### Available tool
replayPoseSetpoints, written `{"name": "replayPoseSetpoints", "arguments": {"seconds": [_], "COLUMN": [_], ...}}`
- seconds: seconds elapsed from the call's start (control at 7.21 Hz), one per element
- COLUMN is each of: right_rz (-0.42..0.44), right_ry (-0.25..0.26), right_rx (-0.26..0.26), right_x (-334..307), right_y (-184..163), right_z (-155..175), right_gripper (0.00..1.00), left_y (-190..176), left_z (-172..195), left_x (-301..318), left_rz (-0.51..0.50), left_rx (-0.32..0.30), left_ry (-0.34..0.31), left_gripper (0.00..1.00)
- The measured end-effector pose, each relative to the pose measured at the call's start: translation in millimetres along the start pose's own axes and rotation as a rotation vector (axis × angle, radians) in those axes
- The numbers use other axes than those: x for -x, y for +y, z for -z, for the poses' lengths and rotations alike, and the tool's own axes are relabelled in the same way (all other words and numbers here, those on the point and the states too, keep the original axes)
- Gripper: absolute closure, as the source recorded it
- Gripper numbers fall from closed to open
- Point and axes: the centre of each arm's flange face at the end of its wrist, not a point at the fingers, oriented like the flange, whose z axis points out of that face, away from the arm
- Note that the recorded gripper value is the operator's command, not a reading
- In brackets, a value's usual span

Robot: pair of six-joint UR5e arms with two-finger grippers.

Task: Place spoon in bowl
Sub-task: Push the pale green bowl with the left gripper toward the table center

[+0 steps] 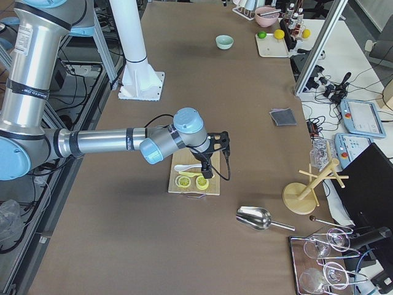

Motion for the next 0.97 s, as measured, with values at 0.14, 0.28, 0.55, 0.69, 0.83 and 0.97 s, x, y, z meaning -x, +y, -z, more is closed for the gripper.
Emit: {"name": "replayPoseSetpoints", "arguments": {"seconds": [0.14,0.28,0.55,0.69,0.83,0.97], "right_rz": [-0.010,-0.027,-0.045,-0.041,-0.038,-0.035], "right_ry": [-0.003,-0.003,0.004,0.002,0.000,-0.001], "right_rx": [0.001,0.004,-0.002,-0.006,-0.008,-0.008], "right_x": [5.4,10.1,23.1,28.0,30.4,31.5], "right_y": [0.2,1.0,3.3,4.5,5.4,6.1], "right_z": [-2.5,-5.5,-14.6,-17.7,-19.1,-19.8], "right_gripper": [0.01,0.00,0.00,0.00,0.00,0.00], "left_y": [0.3,-2.8,-7.1,-4.8,-2.7,-0.5], "left_z": [-20.4,-41.2,-77.0,-94.5,-106.3,-113.5], "left_x": [-14.5,-32.6,-55.2,-53.0,-47.9,-48.5], "left_rz": [0.033,0.055,0.066,0.058,0.051,0.057], "left_rx": [-0.013,-0.024,-0.028,-0.029,-0.037,-0.038], "left_ry": [0.013,0.011,0.004,0.002,0.000,0.004], "left_gripper": [0.02,0.02,0.05,0.31,0.73,0.94]}}
